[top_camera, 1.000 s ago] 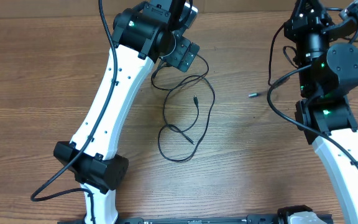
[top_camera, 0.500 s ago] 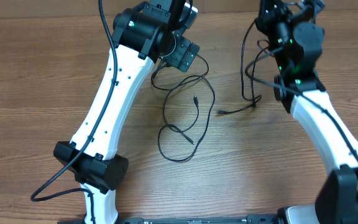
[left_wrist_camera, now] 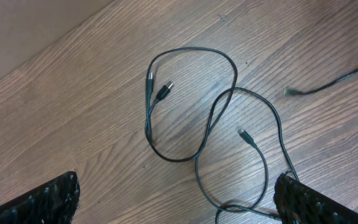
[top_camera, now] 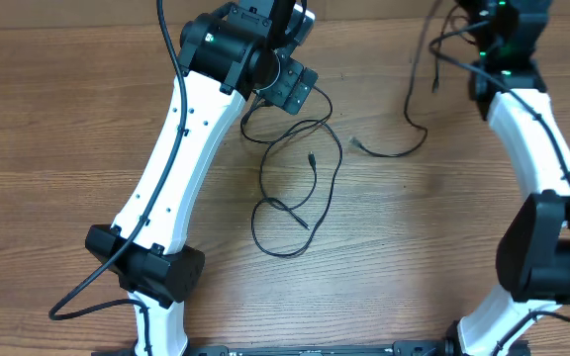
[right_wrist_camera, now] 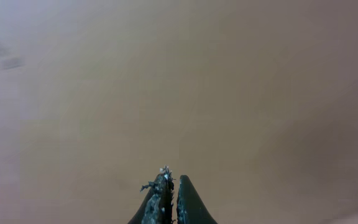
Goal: Untangle cables
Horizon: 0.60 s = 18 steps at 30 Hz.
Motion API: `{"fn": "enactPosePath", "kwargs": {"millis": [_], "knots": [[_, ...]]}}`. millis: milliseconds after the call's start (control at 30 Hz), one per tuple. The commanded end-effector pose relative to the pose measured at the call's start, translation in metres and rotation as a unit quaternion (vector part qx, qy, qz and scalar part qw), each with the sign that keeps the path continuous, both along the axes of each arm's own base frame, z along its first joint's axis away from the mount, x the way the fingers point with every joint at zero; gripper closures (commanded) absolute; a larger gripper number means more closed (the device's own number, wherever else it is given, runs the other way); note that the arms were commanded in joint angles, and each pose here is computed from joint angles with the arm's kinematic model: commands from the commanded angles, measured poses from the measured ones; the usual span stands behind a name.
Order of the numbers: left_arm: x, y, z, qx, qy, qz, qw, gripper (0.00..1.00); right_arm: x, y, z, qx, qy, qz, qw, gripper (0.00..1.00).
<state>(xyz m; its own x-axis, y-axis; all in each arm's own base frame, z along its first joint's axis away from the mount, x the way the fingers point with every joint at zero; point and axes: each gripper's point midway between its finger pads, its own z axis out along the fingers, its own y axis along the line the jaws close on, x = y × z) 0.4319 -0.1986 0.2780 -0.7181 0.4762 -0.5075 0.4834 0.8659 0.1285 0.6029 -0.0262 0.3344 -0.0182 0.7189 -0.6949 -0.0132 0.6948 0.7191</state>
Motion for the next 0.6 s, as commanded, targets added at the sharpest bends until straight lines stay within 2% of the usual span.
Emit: {"fn": "enactPosePath", "kwargs": {"millis": [0,167,333,433,567], "knots": [[0.002,0.0,0.002,-0.004,-0.003,-0.002,1.0,0.0,0.005,-0.057,-0.018,-0.014,0.018,-0.052,0.998,0.96],[0.002,0.0,0.002,-0.004,-0.003,-0.002,1.0,0.01,0.006,-0.127,-0.072,-0.043,0.073,-0.107,0.991,0.96],[0.002,0.0,0.002,-0.004,-0.003,-0.002,1.0,0.01,-0.003,-0.189,-0.121,-0.034,0.117,-0.155,0.98,0.96],[0.002,0.0,0.002,-0.004,-0.003,-0.002,1.0,0.0,-0.016,-0.228,-0.146,-0.035,0.143,-0.19,0.971,0.96],[0.002,0.0,0.002,-0.004,-0.003,-0.002,1.0,0.0,-0.046,-0.288,-0.17,-0.085,0.189,-0.245,0.947,0.96]]}}
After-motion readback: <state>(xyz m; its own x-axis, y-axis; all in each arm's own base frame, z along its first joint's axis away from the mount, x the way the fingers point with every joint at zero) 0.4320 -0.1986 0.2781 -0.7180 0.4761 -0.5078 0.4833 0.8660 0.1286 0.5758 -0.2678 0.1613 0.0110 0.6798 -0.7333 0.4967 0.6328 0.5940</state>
